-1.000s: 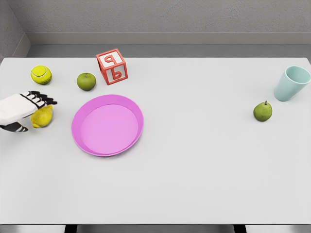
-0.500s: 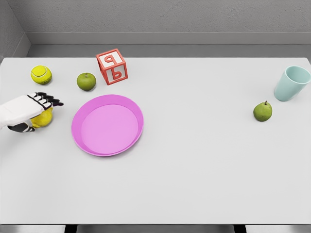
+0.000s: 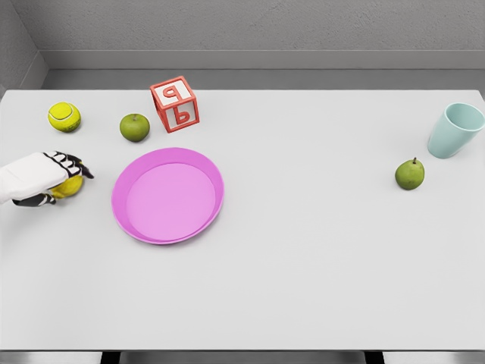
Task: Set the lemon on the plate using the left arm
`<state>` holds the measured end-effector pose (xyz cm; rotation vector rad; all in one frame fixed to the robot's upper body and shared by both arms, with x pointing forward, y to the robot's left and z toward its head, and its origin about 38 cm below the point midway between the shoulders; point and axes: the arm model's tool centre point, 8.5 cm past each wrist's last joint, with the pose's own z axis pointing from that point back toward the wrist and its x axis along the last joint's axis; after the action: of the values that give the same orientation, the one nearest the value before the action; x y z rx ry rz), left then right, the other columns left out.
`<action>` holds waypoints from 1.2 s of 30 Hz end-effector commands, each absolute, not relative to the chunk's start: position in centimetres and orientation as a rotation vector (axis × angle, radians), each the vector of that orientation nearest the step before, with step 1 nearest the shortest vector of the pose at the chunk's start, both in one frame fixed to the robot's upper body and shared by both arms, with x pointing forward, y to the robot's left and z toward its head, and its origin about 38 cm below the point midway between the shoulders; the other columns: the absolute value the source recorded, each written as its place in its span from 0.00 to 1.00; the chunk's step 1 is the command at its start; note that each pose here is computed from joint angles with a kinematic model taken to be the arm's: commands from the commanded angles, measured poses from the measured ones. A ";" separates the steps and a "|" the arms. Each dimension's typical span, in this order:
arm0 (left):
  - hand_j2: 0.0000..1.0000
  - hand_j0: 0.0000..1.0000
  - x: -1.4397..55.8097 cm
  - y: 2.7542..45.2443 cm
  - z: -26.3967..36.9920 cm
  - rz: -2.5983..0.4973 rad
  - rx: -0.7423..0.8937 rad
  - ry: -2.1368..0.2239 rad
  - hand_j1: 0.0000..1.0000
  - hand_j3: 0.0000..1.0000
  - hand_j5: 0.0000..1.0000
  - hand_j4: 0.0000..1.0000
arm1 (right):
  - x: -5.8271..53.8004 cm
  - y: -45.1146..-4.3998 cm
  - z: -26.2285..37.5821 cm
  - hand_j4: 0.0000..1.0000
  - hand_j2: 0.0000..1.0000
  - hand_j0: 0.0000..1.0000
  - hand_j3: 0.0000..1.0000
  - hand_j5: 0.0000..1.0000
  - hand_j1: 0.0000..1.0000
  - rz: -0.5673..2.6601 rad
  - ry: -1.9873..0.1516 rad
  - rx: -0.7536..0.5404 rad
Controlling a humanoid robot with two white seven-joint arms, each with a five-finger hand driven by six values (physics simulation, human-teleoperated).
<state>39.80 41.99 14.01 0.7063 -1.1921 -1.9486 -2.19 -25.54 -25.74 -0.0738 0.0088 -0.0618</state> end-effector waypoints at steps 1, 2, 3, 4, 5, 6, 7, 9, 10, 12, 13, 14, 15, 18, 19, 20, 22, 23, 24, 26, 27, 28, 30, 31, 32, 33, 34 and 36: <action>0.70 0.70 39.8 42.0 14.1 -1.945 0.707 -1.194 0.70 0.70 0.70 0.70 | -2.2 -25.5 -25.7 1.00 1.00 1.00 1.00 1.00 1.00 -0.062 0.009 -0.073; 0.70 0.70 39.8 42.0 14.2 -1.945 0.709 -1.196 0.70 0.70 0.70 0.70 | -2.2 -25.5 -25.7 1.00 1.00 1.00 1.00 1.00 1.00 -0.062 0.009 -0.073; 0.70 0.70 39.9 42.1 14.3 -1.940 0.709 -1.202 0.70 0.70 0.70 0.70 | -2.2 -25.5 -25.7 1.00 1.00 1.00 1.00 1.00 1.00 -0.062 0.009 -0.073; 0.70 0.70 39.9 42.1 14.5 -1.935 0.711 -1.205 0.70 0.70 0.70 0.70 | -2.2 -25.5 -25.7 1.00 1.00 1.00 1.00 1.00 1.00 -0.062 0.009 -0.073; 0.70 0.70 39.9 42.1 14.6 -1.930 0.715 -1.214 0.70 0.70 0.70 0.70 | -2.2 -25.5 -25.7 1.00 1.00 1.00 1.00 1.00 1.00 -0.062 0.009 -0.073; 0.70 0.70 40.0 42.1 14.7 -1.920 0.714 -1.222 0.70 0.70 0.70 0.70 | -2.2 -25.5 -25.7 1.00 1.00 1.00 1.00 1.00 1.00 -0.062 0.009 -0.073; 0.70 0.70 40.0 42.1 14.9 -1.918 0.716 -1.229 0.70 0.70 0.70 0.70 | -2.2 -25.5 -25.7 1.00 1.00 1.00 1.00 1.00 1.00 -0.062 0.009 -0.075; 0.70 0.70 40.1 41.9 15.1 -1.916 0.718 -1.238 0.70 0.70 0.70 0.70 | -2.2 -25.5 -25.7 1.00 1.00 1.00 1.00 1.00 1.00 -0.062 0.009 -0.073; 0.70 0.70 40.1 41.9 15.3 -1.913 0.719 -1.246 0.70 0.70 0.70 0.70 | -2.2 -25.5 -25.7 1.00 1.00 1.00 1.00 1.00 1.00 -0.062 0.009 -0.073; 0.70 0.70 40.4 41.6 15.9 -1.893 0.718 -1.278 0.70 0.70 0.70 0.70 | -2.2 -25.5 -25.7 1.00 1.00 1.00 1.00 1.00 1.00 -0.062 0.009 -0.075; 0.70 0.70 40.5 41.3 16.2 -1.897 0.719 -1.292 0.70 0.70 0.70 0.70 | -2.2 -25.5 -25.7 1.00 1.00 1.00 1.00 1.00 1.00 -0.062 0.009 -0.073; 0.70 0.70 40.5 40.9 16.5 -1.896 0.718 -1.310 0.70 0.70 0.70 0.70 | -2.2 -25.5 -25.7 1.00 1.00 1.00 1.00 1.00 1.00 -0.062 0.009 -0.073; 0.70 0.70 40.5 40.7 16.6 -1.892 0.714 -1.322 0.70 0.70 0.70 0.70 | -2.2 -25.5 -25.7 1.00 1.00 1.00 1.00 1.00 1.00 -0.062 0.009 -0.073; 0.71 0.71 40.4 39.0 17.4 -1.912 0.701 -1.385 0.71 0.71 0.71 0.71 | -2.2 -25.5 -25.7 1.00 1.00 1.00 1.00 1.00 1.00 -0.062 0.009 -0.073; 0.71 0.71 40.3 38.5 17.7 -1.923 0.699 -1.398 0.71 0.71 0.71 0.71 | -2.2 -25.5 -25.7 1.00 1.00 1.00 1.00 1.00 1.00 -0.062 0.009 -0.075; 0.70 0.70 40.3 38.1 17.5 -1.926 0.692 -1.405 0.70 0.70 0.70 0.70 | -2.2 -25.5 -25.7 1.00 1.00 1.00 1.00 1.00 1.00 -0.062 0.009 -0.073; 0.70 0.70 40.1 37.1 18.1 -1.945 0.689 -1.438 0.70 0.70 0.70 0.70 | -2.2 -25.5 -25.7 1.00 1.00 1.00 1.00 1.00 1.00 -0.062 0.009 -0.073; 0.70 0.70 40.0 36.6 18.3 -1.952 0.686 -1.452 0.70 0.70 0.70 0.70 | -2.2 -25.5 -25.7 1.00 1.00 1.00 1.00 1.00 1.00 -0.062 0.009 -0.073; 0.71 0.71 39.9 36.3 18.6 -1.961 0.688 -1.464 0.71 0.71 0.71 0.71 | -2.2 -25.5 -25.7 1.00 1.00 1.00 1.00 1.00 1.00 -0.062 0.009 -0.073; 0.71 0.71 39.8 35.6 19.0 -1.968 0.684 -1.493 0.71 0.71 0.71 0.71 | -2.2 -25.5 -25.7 1.00 1.00 1.00 1.00 1.00 1.00 -0.062 0.009 -0.075; 0.71 0.71 39.7 35.5 19.1 -1.967 0.683 -1.496 0.71 0.71 0.71 0.71 | -2.2 -25.5 -25.7 1.00 1.00 1.00 1.00 1.00 1.00 -0.062 0.009 -0.073; 0.71 0.71 39.6 35.2 19.2 -1.972 0.680 -1.507 0.71 0.71 0.71 0.71 | -2.2 -25.5 -25.7 1.00 1.00 1.00 1.00 1.00 1.00 -0.062 0.009 -0.073; 0.71 0.71 39.3 34.3 19.7 -1.984 0.673 -1.540 0.71 0.71 0.71 0.71 | -2.2 -25.5 -25.7 1.00 1.00 1.00 1.00 1.00 1.00 -0.062 0.009 -0.073; 0.71 0.71 38.9 33.4 20.1 -1.994 0.658 -1.574 0.71 0.71 0.71 0.71 | -2.2 -25.5 -25.7 1.00 1.00 1.00 1.00 1.00 1.00 -0.062 0.009 -0.073; 0.71 0.71 38.8 33.1 20.3 -1.996 0.655 -1.585 0.71 0.71 0.71 0.71 | -2.2 -25.5 -25.7 1.00 1.00 1.00 1.00 1.00 1.00 -0.062 0.009 -0.073; 0.71 0.71 38.8 32.9 20.2 -1.994 0.651 -1.590 0.71 0.71 0.71 0.71 | -2.2 -25.5 -25.7 1.00 1.00 1.00 1.00 1.00 1.00 -0.062 0.009 -0.073; 0.71 0.71 38.7 32.4 20.1 -1.989 0.642 -1.607 0.71 0.71 0.71 0.71 | -2.2 -25.5 -25.7 1.00 1.00 1.00 1.00 1.00 1.00 -0.062 0.009 -0.073; 0.71 0.71 38.6 31.1 19.6 -1.987 0.609 -1.640 0.71 0.71 0.71 0.71 | -2.2 -25.5 -25.7 1.00 1.00 1.00 1.00 1.00 1.00 -0.062 0.009 -0.073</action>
<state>38.76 32.17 19.61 0.6337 -1.6030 -1.9935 -2.19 -25.54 -25.74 -0.0738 0.0089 -0.0618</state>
